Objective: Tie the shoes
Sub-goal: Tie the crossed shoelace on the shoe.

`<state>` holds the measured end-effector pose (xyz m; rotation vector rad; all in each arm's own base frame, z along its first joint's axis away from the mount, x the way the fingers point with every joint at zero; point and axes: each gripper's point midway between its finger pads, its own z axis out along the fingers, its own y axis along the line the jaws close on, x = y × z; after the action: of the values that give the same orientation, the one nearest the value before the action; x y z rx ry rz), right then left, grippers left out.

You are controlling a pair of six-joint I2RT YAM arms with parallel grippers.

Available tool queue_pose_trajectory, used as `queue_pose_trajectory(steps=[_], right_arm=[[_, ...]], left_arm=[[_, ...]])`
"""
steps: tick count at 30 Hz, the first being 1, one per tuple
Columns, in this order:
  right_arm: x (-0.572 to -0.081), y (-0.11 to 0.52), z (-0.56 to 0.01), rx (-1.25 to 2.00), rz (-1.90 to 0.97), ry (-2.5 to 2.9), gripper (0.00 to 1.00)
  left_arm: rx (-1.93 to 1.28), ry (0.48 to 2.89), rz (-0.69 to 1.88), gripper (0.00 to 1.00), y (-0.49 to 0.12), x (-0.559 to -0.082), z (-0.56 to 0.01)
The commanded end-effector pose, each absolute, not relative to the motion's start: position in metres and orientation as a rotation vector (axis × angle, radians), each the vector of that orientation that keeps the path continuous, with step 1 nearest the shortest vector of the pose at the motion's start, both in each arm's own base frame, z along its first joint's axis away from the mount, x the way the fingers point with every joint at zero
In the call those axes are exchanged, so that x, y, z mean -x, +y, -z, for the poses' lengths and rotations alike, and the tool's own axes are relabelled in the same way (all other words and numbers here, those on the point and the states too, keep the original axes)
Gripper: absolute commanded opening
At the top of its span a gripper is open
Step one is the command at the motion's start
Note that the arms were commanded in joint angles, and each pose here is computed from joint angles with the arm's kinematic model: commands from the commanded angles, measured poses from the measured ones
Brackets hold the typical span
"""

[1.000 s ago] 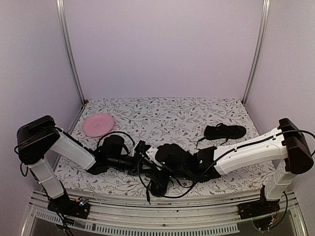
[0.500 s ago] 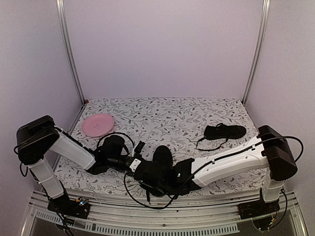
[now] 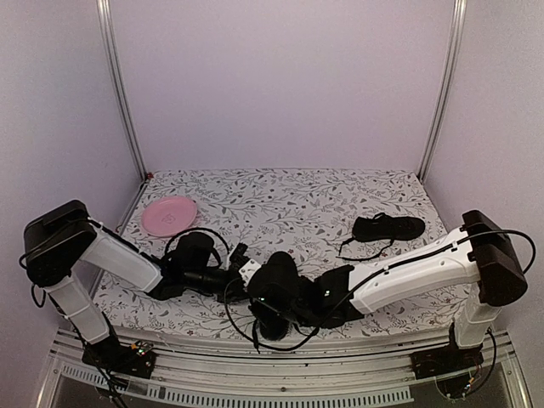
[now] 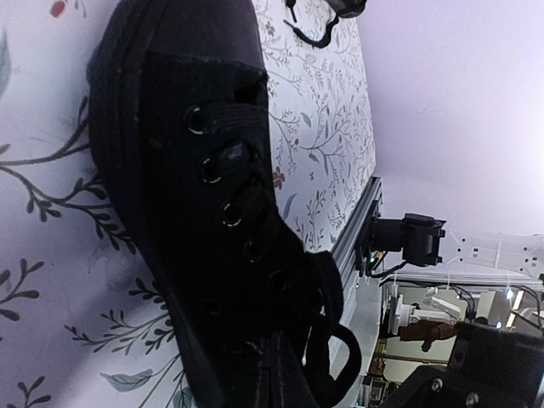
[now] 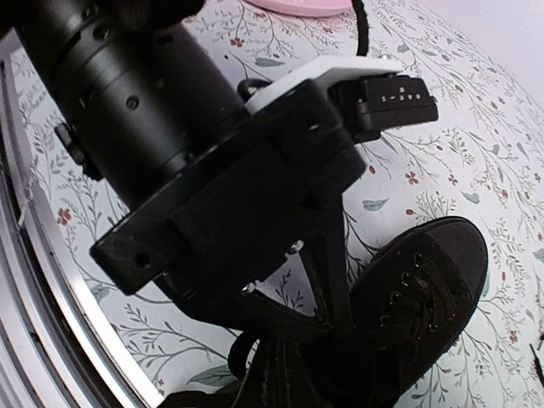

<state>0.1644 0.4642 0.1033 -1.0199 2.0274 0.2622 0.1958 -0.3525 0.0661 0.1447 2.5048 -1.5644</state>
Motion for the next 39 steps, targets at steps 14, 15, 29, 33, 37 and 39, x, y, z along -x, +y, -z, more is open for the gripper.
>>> queue_pose_trajectory(steps=[14,15,29,33,37,39], right_arm=[[-0.161,0.450,-0.141,0.939,-0.658,1.994,0.08],[-0.162,0.451,-0.143,0.958,-0.609,1.975,0.13],[-0.155,0.466,-0.110,1.108,-0.252,1.936,0.50],[-0.155,0.468,-0.097,1.143,-0.176,1.937,0.52],[-0.160,0.467,-0.094,1.140,-0.113,1.932,0.55],[-0.164,0.466,-0.092,1.131,-0.075,1.933,0.56]], left_arm=[[-0.149,2.479,1.563,0.00,-0.357,-0.199,-0.083],[-0.149,2.481,1.562,0.00,-0.358,-0.199,-0.084],[-0.156,2.493,1.563,0.00,-0.359,-0.198,-0.082],[-0.156,2.498,1.561,0.00,-0.358,-0.197,-0.080],[-0.153,2.500,1.560,0.00,-0.358,-0.197,-0.079],[-0.153,2.496,1.564,0.00,-0.358,-0.198,-0.081]])
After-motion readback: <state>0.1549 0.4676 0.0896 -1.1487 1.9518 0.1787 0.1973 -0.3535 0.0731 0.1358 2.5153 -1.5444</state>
